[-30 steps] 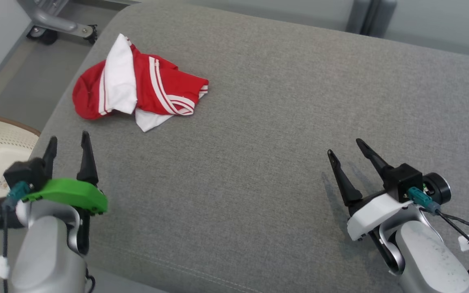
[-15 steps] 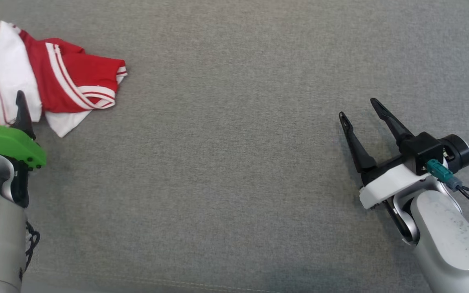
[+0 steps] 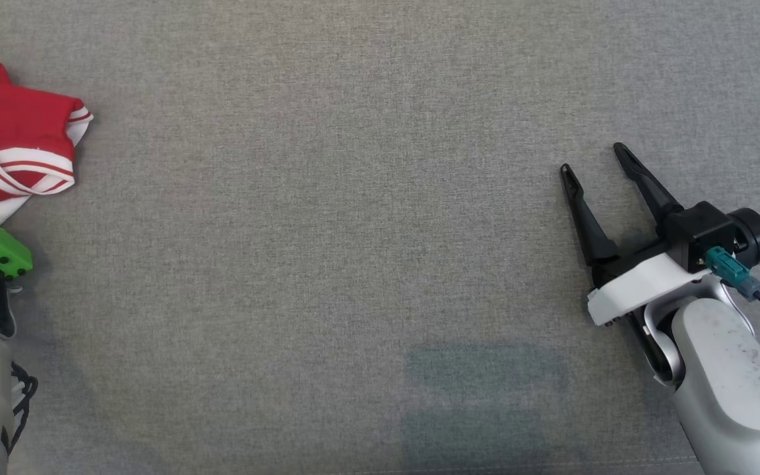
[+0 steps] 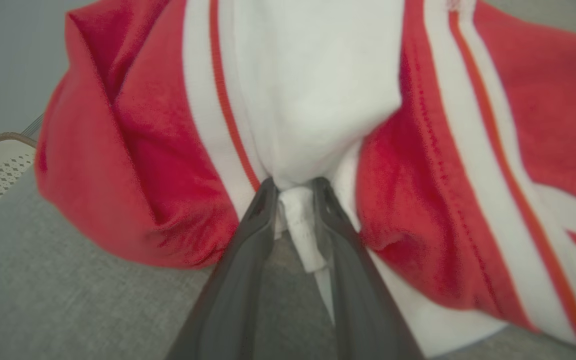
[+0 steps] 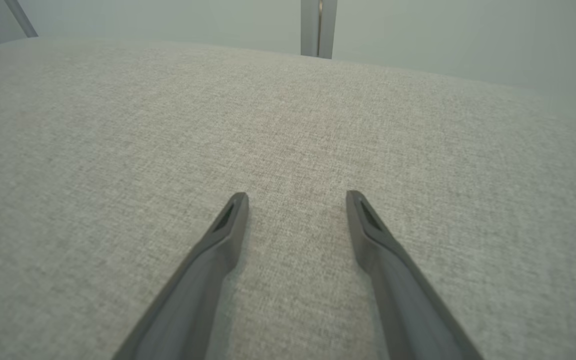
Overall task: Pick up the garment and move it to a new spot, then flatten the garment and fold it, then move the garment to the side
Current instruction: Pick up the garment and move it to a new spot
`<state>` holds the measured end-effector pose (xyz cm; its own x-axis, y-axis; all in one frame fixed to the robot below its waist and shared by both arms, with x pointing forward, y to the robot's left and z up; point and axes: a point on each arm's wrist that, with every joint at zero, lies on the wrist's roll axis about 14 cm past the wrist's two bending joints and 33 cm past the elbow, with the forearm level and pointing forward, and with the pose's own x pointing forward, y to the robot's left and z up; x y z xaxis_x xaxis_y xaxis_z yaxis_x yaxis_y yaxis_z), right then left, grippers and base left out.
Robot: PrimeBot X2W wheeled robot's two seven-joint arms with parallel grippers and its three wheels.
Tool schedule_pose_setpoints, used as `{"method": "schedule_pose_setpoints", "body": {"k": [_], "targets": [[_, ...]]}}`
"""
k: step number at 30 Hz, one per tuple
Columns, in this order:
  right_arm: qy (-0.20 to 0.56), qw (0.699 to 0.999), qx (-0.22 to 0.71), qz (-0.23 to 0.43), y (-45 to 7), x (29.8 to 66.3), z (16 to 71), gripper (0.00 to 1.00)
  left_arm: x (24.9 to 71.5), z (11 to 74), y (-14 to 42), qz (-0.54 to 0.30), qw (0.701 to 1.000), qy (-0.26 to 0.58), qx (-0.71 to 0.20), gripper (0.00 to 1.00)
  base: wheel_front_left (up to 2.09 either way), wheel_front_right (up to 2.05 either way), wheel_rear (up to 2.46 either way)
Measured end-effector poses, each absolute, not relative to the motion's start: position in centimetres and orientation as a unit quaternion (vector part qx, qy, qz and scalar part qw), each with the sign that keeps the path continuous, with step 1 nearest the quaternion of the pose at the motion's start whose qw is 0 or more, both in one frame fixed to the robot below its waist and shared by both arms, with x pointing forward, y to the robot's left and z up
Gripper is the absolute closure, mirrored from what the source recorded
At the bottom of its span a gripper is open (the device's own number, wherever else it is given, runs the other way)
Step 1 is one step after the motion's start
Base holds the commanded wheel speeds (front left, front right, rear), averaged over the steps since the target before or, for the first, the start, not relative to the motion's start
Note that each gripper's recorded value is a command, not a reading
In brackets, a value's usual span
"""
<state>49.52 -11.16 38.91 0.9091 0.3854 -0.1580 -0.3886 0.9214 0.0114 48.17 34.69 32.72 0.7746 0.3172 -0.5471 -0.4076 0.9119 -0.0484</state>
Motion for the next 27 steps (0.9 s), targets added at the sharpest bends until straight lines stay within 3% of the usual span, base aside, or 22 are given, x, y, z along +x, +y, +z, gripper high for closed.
{"method": "schedule_pose_setpoints", "body": {"k": [5, 15, 27], "targets": [[0.078, 0.979, 0.001, 0.187, -11.4, 49.3, 39.4, 0.0, 50.0, 33.7, 31.7, 0.138, 0.957, 0.248, -0.068, 1.0, 0.0, 0.0, 0.0], [0.06, 0.978, 0.036, 0.194, -9.1, 48.2, 41.7, 0.0, 55.1, 42.1, 18.3, -0.052, 0.989, 0.109, -0.08, 1.0, 0.0, 0.0, 0.0], [0.051, 0.988, 0.054, 0.134, -12.3, 46.0, 43.7, 0.0, 50.6, 47.0, -0.4, -0.289, 0.944, 0.058, -0.149, 1.0, 0.0, 0.0, 0.0]]}}
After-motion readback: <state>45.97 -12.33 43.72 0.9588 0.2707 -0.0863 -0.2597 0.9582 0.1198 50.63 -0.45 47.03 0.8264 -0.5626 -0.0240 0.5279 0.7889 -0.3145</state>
